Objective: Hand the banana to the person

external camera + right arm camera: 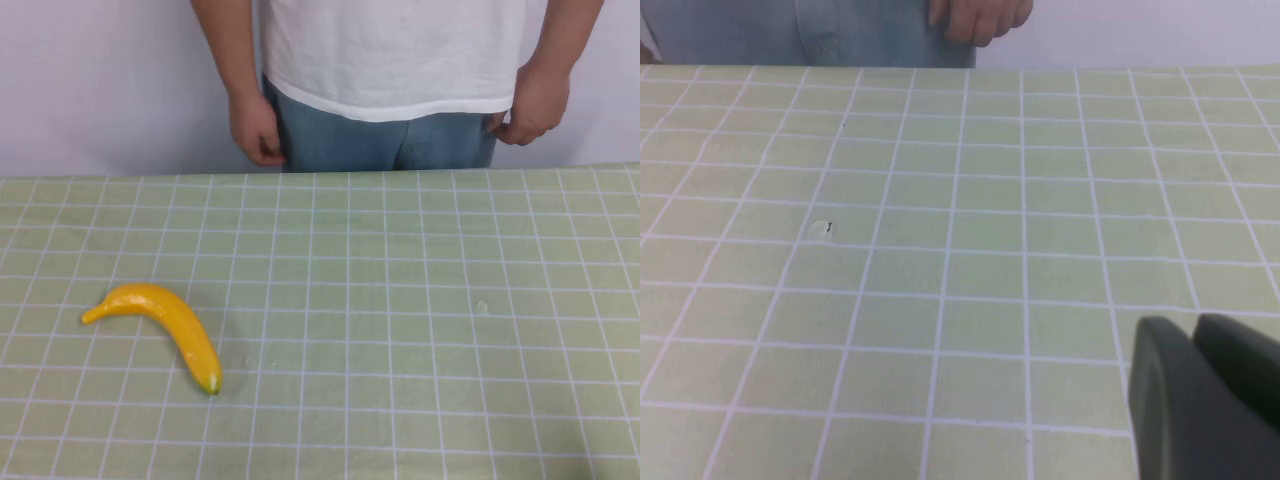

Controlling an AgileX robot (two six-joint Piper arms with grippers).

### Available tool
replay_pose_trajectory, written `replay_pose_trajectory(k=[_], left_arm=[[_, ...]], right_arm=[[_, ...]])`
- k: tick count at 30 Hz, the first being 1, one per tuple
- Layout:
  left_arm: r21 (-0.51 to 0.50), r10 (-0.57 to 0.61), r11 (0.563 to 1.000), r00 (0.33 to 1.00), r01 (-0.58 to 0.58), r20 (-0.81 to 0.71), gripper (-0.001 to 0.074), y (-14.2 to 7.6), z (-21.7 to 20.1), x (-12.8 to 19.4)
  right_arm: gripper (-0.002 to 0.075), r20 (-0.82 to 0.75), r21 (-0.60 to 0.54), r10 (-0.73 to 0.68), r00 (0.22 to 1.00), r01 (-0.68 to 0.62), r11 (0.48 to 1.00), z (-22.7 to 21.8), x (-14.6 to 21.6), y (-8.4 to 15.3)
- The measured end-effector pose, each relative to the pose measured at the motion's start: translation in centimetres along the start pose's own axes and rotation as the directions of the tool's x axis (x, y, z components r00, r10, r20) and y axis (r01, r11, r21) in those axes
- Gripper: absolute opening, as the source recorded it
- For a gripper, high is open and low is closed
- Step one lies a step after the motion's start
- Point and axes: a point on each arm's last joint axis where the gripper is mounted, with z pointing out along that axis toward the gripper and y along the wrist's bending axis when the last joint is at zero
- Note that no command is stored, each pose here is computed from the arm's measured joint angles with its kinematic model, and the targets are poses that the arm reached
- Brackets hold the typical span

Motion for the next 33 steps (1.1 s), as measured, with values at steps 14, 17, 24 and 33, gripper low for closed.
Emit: replay_pose_trajectory(k=[14,17,24,33], left_arm=[[0.0,0.0,1.0,1.0,0.0,0.0,-0.0004,0.0,0.0,0.0],[0.0,0.0,1.0,1.0,0.0,0.0,-0.0004,0.0,0.0,0.0],[0.0,0.0,1.0,1.0,0.0,0.0,-0.0004,0.0,0.0,0.0],[0.002,0.0,1.0,1.0,0.0,0.016,-0.0004,-0.02,0.02,-0.11]], right_arm=[[-0.0007,0.0,0.0,0.0,1.0,0.0,1.0,0.0,0.0,0.0],[-0.0007,0.0,0.0,0.0,1.0,0.0,1.0,0.0,0.0,0.0],[-0.0007,0.0,0.001,-0.002,1.0,0.002,1.0,0.0,0.0,-0.01],[-0.0007,0.0,0.001,-0.002,1.0,0.002,1.0,0.0,0.0,-0.01]])
